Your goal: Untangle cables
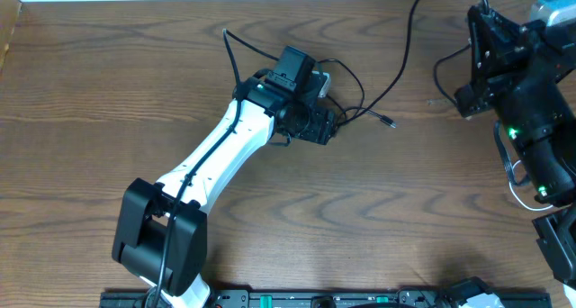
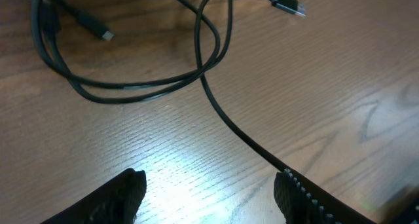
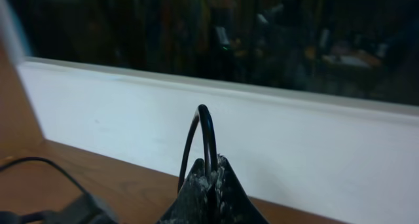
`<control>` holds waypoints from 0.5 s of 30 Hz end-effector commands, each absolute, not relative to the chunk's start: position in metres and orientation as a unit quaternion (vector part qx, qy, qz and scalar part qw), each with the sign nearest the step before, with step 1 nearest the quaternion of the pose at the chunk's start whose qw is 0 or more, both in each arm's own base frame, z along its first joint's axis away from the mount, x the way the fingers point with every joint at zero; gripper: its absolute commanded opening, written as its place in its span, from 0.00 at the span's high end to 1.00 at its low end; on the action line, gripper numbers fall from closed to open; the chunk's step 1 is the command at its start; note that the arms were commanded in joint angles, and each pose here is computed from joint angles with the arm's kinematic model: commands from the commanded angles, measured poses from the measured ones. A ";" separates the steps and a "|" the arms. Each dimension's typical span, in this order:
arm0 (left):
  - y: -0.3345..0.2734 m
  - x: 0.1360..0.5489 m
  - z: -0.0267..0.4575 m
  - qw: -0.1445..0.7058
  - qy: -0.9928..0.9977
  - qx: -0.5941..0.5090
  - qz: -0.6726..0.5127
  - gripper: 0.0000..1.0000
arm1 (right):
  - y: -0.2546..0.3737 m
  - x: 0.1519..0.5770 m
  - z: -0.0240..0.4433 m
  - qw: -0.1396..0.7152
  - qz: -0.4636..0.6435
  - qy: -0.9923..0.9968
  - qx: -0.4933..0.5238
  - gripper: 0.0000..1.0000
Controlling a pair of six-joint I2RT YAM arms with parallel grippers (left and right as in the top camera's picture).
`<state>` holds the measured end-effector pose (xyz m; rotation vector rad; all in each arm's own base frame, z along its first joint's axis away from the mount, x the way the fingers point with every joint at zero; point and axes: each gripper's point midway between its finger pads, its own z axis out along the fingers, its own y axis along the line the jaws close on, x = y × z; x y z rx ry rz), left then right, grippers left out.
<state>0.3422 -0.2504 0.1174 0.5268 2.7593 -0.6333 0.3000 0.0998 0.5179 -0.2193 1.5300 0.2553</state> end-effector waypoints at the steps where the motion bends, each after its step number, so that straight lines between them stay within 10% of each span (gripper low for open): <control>1: -0.241 0.346 0.148 0.171 0.936 0.203 -0.233 0.31 | 0.088 0.306 0.518 0.711 0.085 0.694 -0.076 0.99; 15: -0.284 0.317 0.195 0.228 0.849 0.365 -0.306 0.29 | 0.094 0.317 0.508 0.699 0.094 0.705 -0.074 0.99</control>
